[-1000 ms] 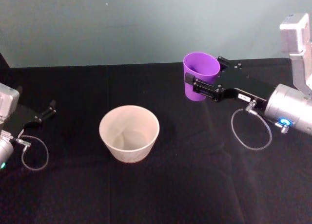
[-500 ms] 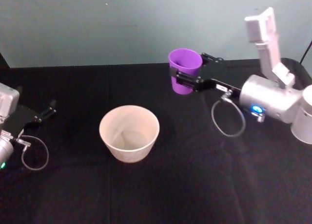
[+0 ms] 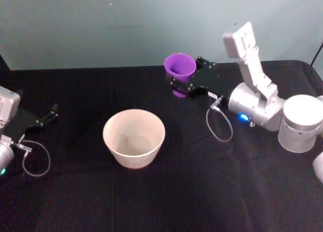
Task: Pick up the cup and pour the mung beans from the cup into the bowl.
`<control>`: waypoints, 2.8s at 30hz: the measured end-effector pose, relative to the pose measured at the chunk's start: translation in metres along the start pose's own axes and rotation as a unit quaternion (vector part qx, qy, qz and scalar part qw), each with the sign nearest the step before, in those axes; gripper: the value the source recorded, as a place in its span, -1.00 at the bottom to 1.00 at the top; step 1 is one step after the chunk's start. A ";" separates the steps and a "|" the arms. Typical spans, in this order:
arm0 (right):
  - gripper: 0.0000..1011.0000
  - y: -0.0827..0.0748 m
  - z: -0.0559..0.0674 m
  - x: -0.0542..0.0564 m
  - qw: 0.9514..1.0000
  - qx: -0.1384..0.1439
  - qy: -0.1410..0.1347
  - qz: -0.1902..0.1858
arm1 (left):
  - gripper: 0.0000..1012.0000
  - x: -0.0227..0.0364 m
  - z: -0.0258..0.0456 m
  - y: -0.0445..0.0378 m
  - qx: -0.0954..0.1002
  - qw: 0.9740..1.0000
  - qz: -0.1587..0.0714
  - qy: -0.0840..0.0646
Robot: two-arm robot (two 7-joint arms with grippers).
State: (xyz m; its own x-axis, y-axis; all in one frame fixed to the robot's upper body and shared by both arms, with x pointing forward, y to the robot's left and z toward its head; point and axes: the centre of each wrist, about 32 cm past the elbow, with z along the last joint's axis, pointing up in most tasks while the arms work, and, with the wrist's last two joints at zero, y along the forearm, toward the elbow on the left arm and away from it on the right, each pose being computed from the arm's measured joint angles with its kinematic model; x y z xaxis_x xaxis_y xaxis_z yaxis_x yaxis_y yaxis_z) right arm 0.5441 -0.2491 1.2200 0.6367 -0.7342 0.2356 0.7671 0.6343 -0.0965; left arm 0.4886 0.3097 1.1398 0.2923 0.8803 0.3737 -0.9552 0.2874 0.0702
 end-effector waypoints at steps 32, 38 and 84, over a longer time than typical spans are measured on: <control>0.44 -0.002 -0.008 -0.048 0.903 -0.046 -0.427 -0.001 | 0.98 0.0000 0.0000 0.0000 0.000 1.000 0.000 0.000; 0.44 0.000 -0.008 -0.055 0.885 -0.055 -0.461 0.003 | 0.98 0.0000 0.0000 0.0000 0.000 1.000 0.000 0.000; 0.44 0.000 -0.017 -0.085 0.761 -0.025 -0.648 -0.015 | 0.98 0.0000 0.0000 0.0000 0.000 1.000 0.000 0.000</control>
State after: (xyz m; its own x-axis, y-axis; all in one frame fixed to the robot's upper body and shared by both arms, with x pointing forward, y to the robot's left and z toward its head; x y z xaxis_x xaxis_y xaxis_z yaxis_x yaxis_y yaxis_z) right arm 0.4919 -0.1908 1.1835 0.0323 0.1272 0.9914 0.8021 0.5884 -0.1016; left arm 0.4886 0.3097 1.1398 0.2923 0.8803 0.3737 -0.9552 0.2873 0.0703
